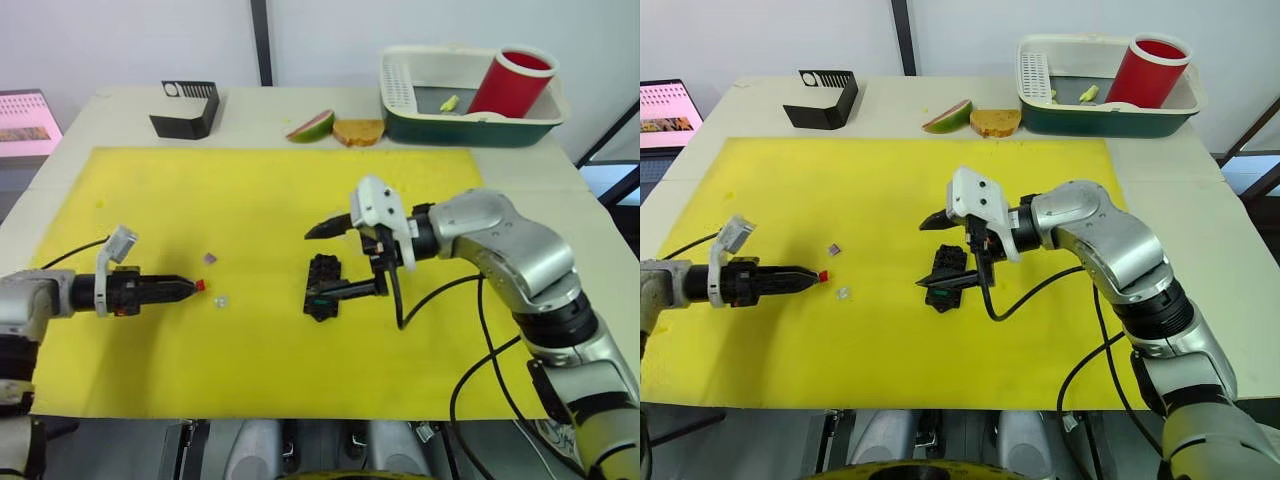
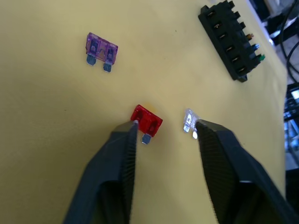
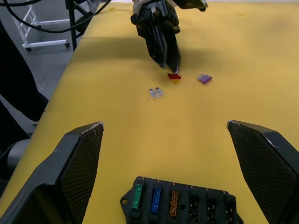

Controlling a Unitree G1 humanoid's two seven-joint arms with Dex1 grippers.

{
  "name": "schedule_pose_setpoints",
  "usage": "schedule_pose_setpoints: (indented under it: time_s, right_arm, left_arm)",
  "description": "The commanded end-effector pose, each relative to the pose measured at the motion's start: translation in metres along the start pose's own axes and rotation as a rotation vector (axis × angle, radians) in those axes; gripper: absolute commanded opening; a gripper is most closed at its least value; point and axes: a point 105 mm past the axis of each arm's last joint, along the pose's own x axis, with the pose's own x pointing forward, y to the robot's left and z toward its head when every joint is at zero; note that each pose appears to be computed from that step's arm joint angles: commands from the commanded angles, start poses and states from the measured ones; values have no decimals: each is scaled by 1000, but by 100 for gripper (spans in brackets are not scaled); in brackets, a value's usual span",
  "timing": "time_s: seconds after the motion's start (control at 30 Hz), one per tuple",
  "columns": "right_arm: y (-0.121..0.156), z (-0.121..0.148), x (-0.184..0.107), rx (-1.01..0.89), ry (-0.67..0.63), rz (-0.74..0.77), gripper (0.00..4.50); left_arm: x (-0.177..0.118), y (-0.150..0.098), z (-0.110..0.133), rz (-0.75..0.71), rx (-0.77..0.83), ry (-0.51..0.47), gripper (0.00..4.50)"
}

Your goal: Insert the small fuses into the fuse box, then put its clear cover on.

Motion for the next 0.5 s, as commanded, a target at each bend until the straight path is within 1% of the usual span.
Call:
schedule_pose_setpoints:
  time_s: [0.03,0.27,0.37,0.4,0.5]
  right_arm:
    - [3,9,-3,-48,-9,-10,450]
    - [5,5,-2,-42,2,-19,450]
    - [6,5,-3,-40,4,-23,450]
    - [6,4,-3,-40,6,-23,450]
    - [6,4,-2,-39,9,-25,450]
  left_arm:
    - [5,-2,3,-39,-39,-6,216]
    - [15,0,-3,-63,-72,23,216]
    - [16,1,-3,-60,-74,22,216]
    - [16,2,-3,-57,-76,17,216]
    - [13,9,6,-23,-102,-39,216]
